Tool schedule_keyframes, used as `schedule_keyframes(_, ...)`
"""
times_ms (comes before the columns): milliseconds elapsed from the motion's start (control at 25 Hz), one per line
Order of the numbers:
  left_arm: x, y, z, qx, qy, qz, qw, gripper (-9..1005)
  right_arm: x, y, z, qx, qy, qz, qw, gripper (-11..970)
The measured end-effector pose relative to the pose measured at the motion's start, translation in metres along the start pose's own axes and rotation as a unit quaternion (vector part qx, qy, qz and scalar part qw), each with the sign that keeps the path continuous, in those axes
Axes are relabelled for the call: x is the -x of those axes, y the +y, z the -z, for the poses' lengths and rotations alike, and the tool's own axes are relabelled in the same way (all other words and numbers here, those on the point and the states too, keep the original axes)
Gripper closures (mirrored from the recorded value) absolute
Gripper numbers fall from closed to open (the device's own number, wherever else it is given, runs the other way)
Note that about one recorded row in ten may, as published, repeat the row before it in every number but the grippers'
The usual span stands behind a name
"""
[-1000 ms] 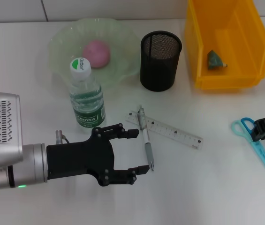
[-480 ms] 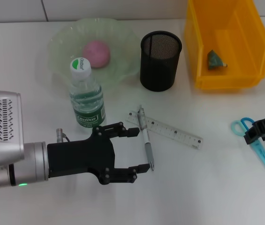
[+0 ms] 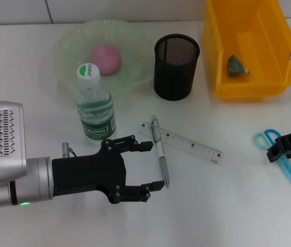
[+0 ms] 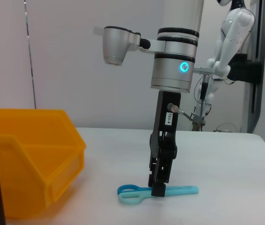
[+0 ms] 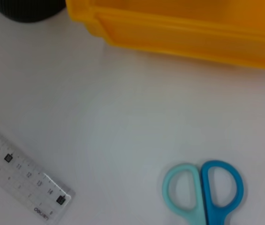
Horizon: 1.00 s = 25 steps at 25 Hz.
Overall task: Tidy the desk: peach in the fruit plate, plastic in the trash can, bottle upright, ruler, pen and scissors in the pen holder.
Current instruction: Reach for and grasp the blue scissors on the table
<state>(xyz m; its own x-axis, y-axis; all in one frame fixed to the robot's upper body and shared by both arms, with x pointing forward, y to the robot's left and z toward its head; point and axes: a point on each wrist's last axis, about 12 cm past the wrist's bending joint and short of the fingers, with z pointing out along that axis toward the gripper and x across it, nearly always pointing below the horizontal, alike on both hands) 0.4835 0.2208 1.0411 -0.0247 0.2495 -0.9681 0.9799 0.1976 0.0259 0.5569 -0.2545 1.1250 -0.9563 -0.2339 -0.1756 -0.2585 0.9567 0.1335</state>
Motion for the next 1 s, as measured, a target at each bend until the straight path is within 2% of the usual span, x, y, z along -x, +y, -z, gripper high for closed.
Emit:
schedule_keyframes(440, -0.0007, -0.0006, 0.0003, 0.0, 0.0, 0.002, 1.0, 184, -0.0006, 0.0006, -0.0029, -0.006, 0.007, 0.005, 1.0, 549)
schedule_keyframes(1000, -0.0004, -0.0003, 0.0001, 0.0, 0.0, 0.001, 1.0, 184, -0.0015, 0.0, -0.0081, -0.008, 0.015, 0.005, 1.0, 635)
